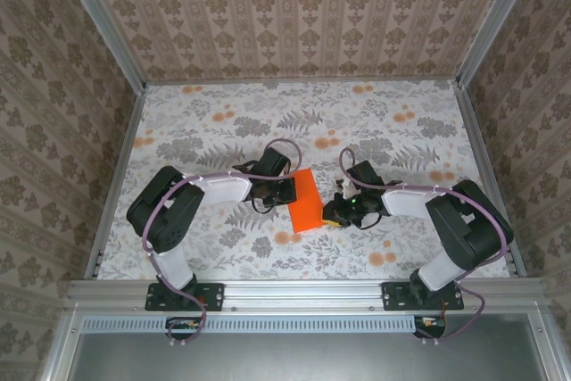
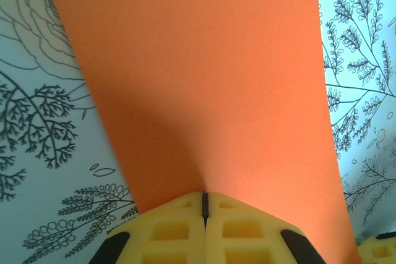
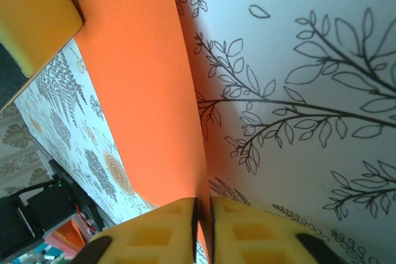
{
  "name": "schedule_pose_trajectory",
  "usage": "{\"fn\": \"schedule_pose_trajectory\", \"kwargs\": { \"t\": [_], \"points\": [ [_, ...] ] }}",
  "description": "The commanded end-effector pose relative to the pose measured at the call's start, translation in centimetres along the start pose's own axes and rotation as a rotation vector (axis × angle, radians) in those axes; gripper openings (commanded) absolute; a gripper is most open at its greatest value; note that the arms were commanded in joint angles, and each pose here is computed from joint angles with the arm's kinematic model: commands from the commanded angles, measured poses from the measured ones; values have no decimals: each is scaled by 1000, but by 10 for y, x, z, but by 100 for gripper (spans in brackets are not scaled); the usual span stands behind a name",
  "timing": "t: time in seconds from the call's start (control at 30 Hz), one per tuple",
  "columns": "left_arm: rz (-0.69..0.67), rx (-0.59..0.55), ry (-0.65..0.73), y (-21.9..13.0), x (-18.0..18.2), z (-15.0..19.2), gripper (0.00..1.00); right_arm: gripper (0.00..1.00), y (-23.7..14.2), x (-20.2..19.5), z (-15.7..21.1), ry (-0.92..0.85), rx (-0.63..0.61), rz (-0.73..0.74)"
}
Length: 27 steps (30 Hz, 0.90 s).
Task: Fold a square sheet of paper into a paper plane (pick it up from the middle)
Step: Third fold the triangle at the center of the table.
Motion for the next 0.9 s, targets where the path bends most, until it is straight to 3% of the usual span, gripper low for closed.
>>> {"fn": "schedule_pose_trajectory", "kwargs": {
  "t": [0.0, 0.23, 0.57, 0.7, 0.87],
  "points": [
    [-105, 74, -24, 18, 24, 18, 0, 11, -8, 7, -3, 1, -23, -7],
    [-102, 86, -33, 22, 26, 20, 0, 8, -13, 31, -12, -34, -33, -107],
    [-60, 59, 7, 13, 14, 11, 0, 8, -3, 50, -29, -62, -45, -114],
    [47, 1, 36, -5, -5, -6, 6, 8, 4, 51, -33, -63, -42, -100],
    [67, -73, 24, -25, -4, -24, 13, 8, 9, 48, -35, -54, -37, -81]
  ]
}}
Point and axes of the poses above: each hand's point on the last joint's axis, 136 mm out from that joint toward the fingers, its own y axis out along the fingers, its own x axis along the line the jaws close on, z = x × y, the point moved 8 cm from there along -y, back along the fingers, and after that the axes turned 3 degrees about -y, right-handed, at the moved point
